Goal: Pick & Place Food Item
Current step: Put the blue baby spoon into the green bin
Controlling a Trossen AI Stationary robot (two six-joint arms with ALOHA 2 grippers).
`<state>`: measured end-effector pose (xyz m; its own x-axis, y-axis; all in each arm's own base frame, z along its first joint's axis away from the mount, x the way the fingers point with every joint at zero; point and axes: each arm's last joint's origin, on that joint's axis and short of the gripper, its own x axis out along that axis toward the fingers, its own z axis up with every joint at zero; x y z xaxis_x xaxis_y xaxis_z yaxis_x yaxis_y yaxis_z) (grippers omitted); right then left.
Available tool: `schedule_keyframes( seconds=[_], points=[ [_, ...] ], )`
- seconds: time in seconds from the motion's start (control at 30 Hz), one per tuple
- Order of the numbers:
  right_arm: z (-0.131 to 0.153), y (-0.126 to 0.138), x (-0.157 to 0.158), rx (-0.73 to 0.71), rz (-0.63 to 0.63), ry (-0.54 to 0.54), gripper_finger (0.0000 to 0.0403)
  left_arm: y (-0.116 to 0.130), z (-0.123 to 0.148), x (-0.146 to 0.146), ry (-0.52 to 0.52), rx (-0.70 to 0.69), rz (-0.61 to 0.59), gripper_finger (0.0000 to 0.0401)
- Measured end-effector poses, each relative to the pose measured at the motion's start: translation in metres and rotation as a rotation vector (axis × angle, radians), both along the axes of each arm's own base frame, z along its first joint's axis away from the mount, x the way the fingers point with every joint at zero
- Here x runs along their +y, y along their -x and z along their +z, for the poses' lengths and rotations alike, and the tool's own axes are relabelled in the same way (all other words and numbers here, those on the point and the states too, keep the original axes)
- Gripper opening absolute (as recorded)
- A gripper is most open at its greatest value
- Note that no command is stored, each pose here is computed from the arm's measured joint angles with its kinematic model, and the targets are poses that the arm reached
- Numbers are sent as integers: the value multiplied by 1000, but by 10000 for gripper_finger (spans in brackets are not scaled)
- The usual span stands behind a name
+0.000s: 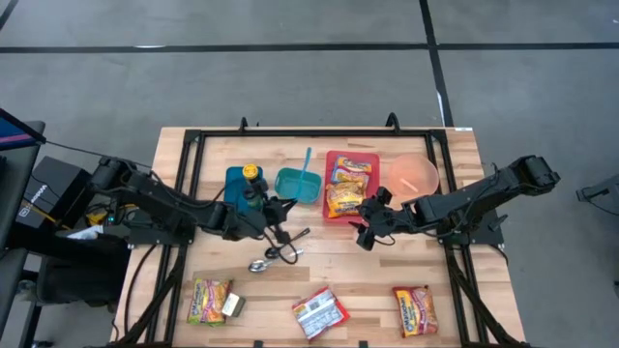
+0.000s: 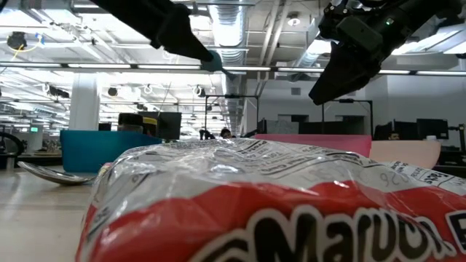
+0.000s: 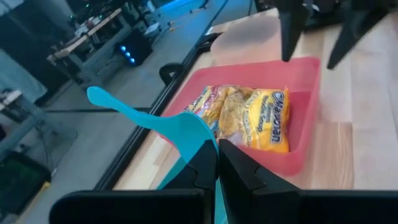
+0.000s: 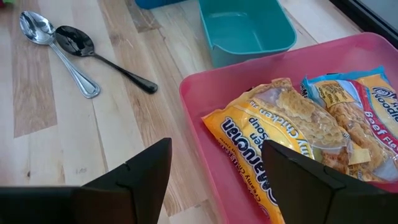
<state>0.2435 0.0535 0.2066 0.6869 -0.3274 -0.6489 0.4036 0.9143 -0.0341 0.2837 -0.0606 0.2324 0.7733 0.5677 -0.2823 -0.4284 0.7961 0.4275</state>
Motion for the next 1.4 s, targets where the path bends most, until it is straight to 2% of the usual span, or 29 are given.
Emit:
schedule_keyframes(
  seconds=[0.4,0.63,0.97,1.13,1.4],
  points=[
    [0,0,-1,-2,-21,23,245,-21,16,-1,50,55,113,1],
    [1,3,-4,2,-72,55,245,-29,15,3,91,131,171,1],
    [8,18,-18,16,-214,61,245,-35,15,33,233,163,248,1],
    [12,21,-20,1,-222,60,245,-35,13,43,325,151,268,1],
    [12,21,-20,-2,-222,59,245,-36,23,48,374,123,318,1]
  ],
)
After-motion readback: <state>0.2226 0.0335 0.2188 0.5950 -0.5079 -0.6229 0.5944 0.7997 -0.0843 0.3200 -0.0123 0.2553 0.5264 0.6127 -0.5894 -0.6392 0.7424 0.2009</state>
